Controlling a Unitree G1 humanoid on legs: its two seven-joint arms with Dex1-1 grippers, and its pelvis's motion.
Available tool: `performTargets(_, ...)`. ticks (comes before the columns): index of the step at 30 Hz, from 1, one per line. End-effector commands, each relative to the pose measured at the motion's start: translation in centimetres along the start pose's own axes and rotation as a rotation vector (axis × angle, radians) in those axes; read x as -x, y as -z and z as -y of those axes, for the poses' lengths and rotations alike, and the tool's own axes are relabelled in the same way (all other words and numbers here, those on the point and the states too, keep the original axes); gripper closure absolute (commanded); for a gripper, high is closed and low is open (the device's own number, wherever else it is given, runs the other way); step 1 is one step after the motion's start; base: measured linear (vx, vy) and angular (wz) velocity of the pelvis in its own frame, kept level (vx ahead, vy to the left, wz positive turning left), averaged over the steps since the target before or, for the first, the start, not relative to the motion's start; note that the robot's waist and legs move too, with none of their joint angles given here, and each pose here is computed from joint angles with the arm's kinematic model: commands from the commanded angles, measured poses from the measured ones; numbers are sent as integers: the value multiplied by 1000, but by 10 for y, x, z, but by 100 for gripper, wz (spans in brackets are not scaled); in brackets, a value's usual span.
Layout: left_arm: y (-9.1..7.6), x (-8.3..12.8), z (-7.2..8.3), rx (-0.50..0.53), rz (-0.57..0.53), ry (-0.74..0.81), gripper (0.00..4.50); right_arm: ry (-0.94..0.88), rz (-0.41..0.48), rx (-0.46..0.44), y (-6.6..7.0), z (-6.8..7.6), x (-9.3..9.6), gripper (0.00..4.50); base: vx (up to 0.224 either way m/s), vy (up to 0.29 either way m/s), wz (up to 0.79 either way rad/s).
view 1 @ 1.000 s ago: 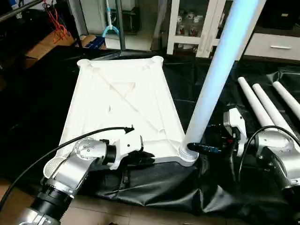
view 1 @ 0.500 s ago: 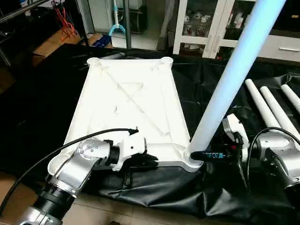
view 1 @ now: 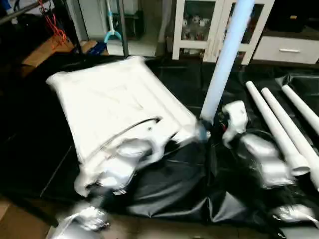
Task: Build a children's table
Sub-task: Rotate leg to tighten
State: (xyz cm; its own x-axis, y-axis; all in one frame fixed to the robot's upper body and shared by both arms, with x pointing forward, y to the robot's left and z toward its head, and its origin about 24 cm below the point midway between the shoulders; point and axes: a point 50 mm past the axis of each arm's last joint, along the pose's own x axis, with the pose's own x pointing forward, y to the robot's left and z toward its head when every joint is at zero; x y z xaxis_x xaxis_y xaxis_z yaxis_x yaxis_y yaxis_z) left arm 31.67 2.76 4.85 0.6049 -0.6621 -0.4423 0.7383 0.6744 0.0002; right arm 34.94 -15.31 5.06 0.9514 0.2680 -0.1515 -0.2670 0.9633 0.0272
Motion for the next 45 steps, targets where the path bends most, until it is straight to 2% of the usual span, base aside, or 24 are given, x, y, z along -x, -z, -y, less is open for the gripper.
performTargets(1,-15,-8,7,63,81,-37,450,82,-166,35,39,-15,-1,258,0,0,0)
performTargets(3,-26,-12,11,38,112,-40,450,57,-142,46,35,-38,-12,259,0,0,0)
performTargets(6,-25,-9,4,8,98,-66,450,1,-75,11,24,-50,-18,259,0,0,0)
performTargets(9,-16,-1,-10,-11,82,-97,450,-102,5,17,14,-53,-18,259,0,0,0)
performTargets(10,-15,0,-12,-21,82,-99,450,-111,14,20,13,-53,-18,259,0,0,0)
performTargets(12,-13,3,-14,-30,85,-87,450,-123,29,30,11,-52,-17,203,0,0,0)
performTargets(13,-10,6,-16,-47,88,-68,450,-139,45,30,9,-50,-16,203,0,0,0)
performTargets(16,3,26,-25,-128,98,24,450,-226,132,77,-3,-40,2,173,0,0,0)
performTargets(18,8,34,-28,-147,102,57,450,-250,151,91,-7,-33,13,164,0,0,0)
performTargets(19,14,43,-29,-182,109,110,450,-274,157,111,-10,-26,23,153,0,0,0)
performTargets(22,29,65,-29,-277,91,240,450,-371,111,117,-11,-5,50,126,0,0,0)
performTargets(24,35,75,-27,-285,85,305,450,-447,77,105,-13,6,62,120,0,0,0)
performTargets(27,37,87,-21,-275,114,413,450,-579,46,175,-20,18,81,120,0,0,0)
performTargets(29,36,93,-17,-278,129,469,450,-649,22,184,-25,27,91,120,0,0,0)
performTargets(32,35,95,-14,-282,134,502,450,-714,-6,160,-27,29,98,120,0,0,0)
performTargets(34,32,96,-9,-291,153,549,450,-851,-61,114,-29,31,107,120,0,0,0)
performTargets(39,27,96,-8,-294,167,569,450,-951,-88,105,-30,33,105,120,0,0,0)
performTargets(40,27,96,-8,-294,168,569,450,-952,-89,105,-30,33,105,145,0,0,0)
performTargets(43,26,97,-8,-295,168,575,450,-1018,-115,88,-31,33,105,157,0,0,0)
performTargets(45,25,98,-8,-294,167,579,450,-1046,-130,76,-31,32,106,186,0,0,0)
